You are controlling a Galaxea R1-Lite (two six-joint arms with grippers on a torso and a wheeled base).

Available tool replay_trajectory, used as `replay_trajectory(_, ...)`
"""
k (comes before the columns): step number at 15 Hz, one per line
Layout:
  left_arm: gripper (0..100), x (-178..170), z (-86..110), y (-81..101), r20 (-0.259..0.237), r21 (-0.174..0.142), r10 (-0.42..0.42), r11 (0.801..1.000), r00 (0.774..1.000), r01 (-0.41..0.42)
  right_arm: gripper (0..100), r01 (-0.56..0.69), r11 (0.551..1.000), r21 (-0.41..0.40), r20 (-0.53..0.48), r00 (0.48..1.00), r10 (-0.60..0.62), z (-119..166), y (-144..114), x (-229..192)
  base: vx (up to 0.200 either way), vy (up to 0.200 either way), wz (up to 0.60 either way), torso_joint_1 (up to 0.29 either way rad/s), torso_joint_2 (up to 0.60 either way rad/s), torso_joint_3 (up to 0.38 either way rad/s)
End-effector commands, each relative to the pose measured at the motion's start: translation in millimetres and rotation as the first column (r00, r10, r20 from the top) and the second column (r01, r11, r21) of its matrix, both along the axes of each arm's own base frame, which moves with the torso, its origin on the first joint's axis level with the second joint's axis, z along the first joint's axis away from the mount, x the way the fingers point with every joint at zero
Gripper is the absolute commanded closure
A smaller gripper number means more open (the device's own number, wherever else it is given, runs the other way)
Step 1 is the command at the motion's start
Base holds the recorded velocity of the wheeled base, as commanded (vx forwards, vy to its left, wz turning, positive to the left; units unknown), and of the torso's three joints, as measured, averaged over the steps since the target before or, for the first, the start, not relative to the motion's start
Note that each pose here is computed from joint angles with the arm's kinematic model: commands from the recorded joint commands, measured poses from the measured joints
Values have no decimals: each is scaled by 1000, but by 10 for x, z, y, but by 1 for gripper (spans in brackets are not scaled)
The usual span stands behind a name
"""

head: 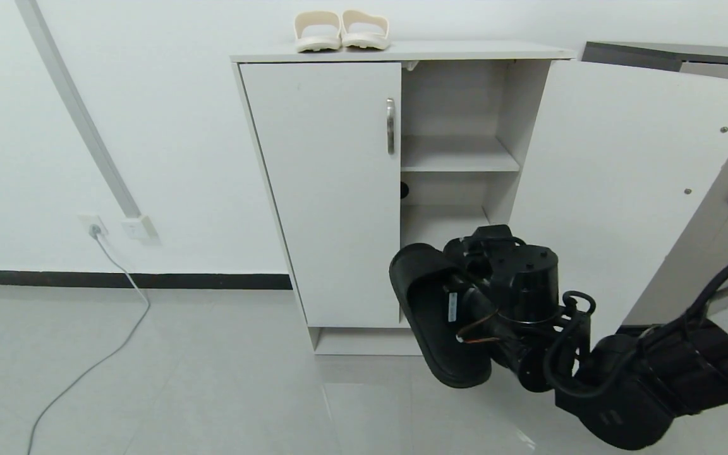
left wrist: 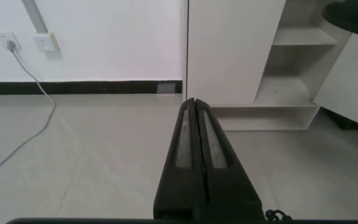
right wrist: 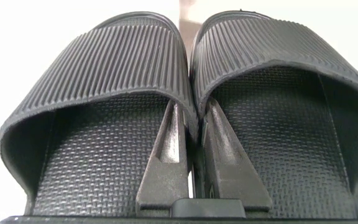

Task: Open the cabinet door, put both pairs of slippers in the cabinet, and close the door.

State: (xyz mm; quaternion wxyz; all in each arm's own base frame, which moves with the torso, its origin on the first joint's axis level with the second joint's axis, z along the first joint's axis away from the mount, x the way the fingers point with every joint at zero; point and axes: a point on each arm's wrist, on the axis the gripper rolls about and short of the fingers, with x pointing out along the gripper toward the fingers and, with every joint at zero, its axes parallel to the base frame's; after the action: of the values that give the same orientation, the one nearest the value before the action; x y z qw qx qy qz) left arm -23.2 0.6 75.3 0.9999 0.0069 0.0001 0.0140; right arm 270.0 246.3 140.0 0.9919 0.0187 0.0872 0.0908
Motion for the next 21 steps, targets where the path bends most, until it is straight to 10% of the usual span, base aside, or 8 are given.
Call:
replay_trajectory(1, 100, 3, 0, 0, -5, 0, 1, 1000, 1000, -1, 100, 61, 998, -7, -18, 998, -61, -89, 191, 161, 0, 0, 0, 0, 0, 0)
replay_trajectory(21, 100, 3, 0, 0, -5, -3, 0, 1000, 1000, 0, 100, 182, 983, -25, -35, 983, -183, -513, 489, 545, 0, -60, 0, 1, 1, 0)
